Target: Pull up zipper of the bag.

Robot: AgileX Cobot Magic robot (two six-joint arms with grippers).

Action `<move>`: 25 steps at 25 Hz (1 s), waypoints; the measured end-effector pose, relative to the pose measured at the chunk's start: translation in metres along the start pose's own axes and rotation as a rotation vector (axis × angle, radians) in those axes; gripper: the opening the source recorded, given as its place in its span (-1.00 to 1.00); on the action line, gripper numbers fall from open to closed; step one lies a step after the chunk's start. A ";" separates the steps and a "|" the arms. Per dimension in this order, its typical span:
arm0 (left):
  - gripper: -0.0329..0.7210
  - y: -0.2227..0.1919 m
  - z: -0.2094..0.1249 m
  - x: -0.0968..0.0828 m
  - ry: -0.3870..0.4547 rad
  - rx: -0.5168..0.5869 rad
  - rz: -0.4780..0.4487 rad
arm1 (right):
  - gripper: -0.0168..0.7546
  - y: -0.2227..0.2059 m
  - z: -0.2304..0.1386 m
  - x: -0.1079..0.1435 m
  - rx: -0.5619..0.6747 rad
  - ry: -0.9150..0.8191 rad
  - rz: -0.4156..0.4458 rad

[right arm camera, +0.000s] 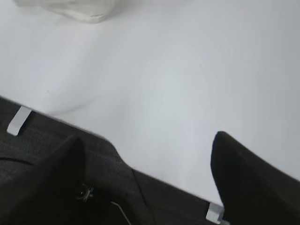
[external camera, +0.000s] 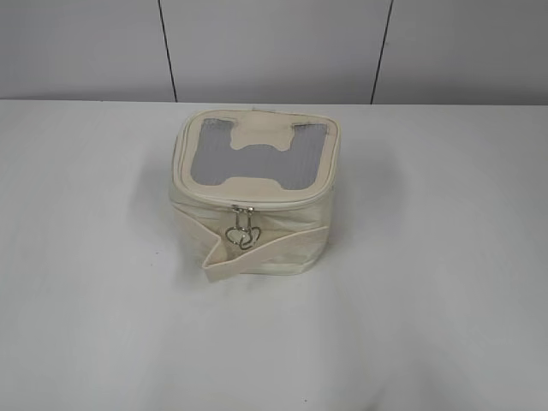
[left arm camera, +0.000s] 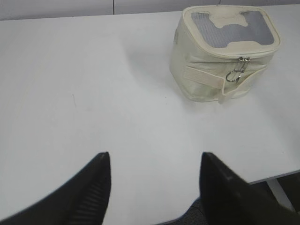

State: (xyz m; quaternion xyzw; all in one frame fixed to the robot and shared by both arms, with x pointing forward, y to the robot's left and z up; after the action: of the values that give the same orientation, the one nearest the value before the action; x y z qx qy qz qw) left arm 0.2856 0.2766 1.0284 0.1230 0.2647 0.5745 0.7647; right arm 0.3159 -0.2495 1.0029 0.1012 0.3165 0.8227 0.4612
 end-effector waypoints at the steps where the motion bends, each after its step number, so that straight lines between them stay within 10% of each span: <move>1: 0.31 -0.002 -0.004 0.001 0.010 0.005 0.002 | 0.73 0.003 -0.001 -0.003 -0.019 -0.001 -0.023; 25: 0.21 -0.018 0.010 0.005 0.010 -0.101 0.011 | 0.57 0.005 -0.004 -0.014 -0.083 -0.036 -0.100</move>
State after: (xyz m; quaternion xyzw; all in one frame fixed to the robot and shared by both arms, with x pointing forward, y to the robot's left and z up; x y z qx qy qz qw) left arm 0.3068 0.2773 1.0266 0.0829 0.2388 0.5919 0.7654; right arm 0.3182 -0.2642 1.0048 0.0809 0.2785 0.8090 0.5113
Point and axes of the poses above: a point on each arm's last joint axis where the gripper is mounted, y pointing back along that axis away from the gripper, x along the wrist's bending axis when the last joint is at zero, z = x × y, the point moved 9 cm from there along -y, pointing out along that axis toward the gripper, and after that the axes turned 13 degrees about y, right-handed, at the moved point
